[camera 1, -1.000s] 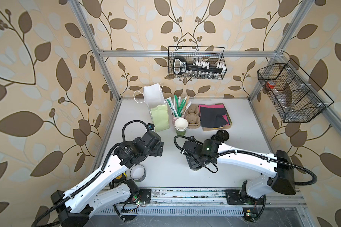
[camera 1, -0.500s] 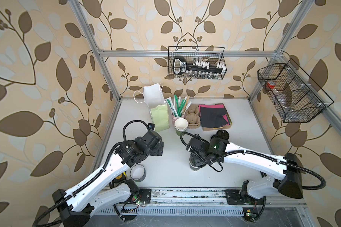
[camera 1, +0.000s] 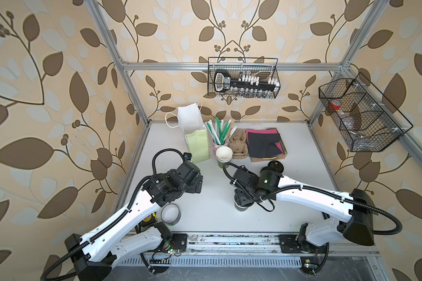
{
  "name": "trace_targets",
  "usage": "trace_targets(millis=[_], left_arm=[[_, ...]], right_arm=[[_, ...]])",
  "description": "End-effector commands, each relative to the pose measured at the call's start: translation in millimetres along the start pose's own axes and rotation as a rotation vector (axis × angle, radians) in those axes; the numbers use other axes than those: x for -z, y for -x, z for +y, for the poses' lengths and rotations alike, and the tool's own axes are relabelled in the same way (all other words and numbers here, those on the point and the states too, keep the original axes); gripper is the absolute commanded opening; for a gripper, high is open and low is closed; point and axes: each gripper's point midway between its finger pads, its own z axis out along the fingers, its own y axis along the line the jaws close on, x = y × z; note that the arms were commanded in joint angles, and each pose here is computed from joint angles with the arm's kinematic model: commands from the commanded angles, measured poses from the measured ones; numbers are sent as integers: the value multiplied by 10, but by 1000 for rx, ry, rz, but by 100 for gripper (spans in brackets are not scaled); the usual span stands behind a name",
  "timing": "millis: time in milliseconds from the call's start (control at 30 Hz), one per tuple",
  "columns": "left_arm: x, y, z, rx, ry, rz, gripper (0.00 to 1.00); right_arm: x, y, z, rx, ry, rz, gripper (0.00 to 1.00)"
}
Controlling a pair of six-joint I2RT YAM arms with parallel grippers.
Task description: Pack the takeout coffee
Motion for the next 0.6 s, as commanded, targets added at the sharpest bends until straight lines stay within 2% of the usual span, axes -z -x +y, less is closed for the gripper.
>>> trace_targets(millis=[0, 567], left_arm=[[-5, 32, 12, 7, -1, -12, 99], [-5, 28, 8, 6, -5, -9, 99]], right_arm=[[-81, -21, 23, 9, -5, 21, 71], [-7, 40, 78, 44, -47, 10, 71]])
